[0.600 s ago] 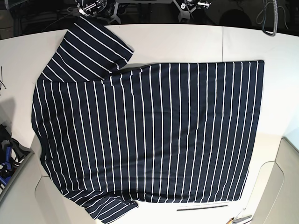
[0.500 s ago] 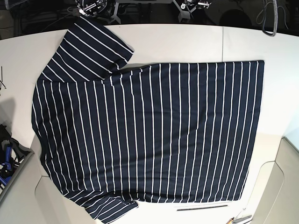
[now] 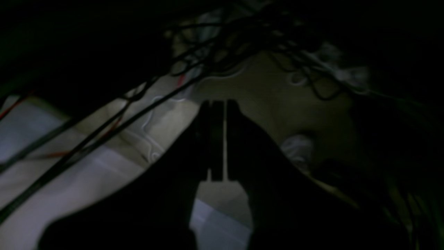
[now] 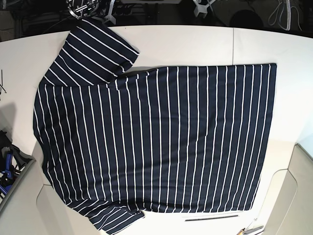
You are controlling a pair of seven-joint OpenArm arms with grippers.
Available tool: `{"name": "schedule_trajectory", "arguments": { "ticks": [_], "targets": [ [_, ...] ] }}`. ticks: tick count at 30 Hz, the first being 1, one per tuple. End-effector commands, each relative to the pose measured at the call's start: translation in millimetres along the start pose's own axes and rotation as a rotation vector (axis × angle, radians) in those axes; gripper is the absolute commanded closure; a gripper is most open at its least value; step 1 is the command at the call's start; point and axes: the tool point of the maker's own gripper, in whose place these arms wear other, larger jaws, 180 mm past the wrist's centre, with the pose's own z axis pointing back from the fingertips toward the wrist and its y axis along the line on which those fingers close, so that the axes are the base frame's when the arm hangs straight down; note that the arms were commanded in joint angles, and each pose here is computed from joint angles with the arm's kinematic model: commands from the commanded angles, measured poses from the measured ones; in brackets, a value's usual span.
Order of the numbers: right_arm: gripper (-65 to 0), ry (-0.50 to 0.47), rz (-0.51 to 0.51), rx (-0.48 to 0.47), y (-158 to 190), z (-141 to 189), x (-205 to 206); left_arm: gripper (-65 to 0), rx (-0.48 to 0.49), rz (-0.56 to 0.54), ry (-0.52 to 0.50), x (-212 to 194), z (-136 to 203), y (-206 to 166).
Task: Fold the T-shirt properly
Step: 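Move both grippers in toward the shirt's shoulder corners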
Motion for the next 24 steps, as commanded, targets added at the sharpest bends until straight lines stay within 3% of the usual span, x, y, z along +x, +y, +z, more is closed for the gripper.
{"name": "schedule_trajectory", "arguments": {
  "ticks": [1,7,14,24],
  "targets": [
    [-0.8,0.002,-0.004,0.019,1.8,1.4,-7.3,-4.3,-0.006,0.002,-0.017,-2.4,3.6,2.2],
    [-0.8,-0.024,-0.091,0.039,9.5,7.8,-39.2,-4.3,-0.016,-0.001,-0.062,-22.2,23.2,6.1],
    [-0.8,-0.108,-0.129,0.072,27.5,33.3,-68.7,-4.3,0.043,0.130,-0.139,-46.1,57.0,30.6],
    [-0.8,-0.271,-0.047,0.112,63.0,101.1,-62.6,-4.3,-0.054,0.270,-0.248,-50.8,124.5,21.9]
  ]
}}
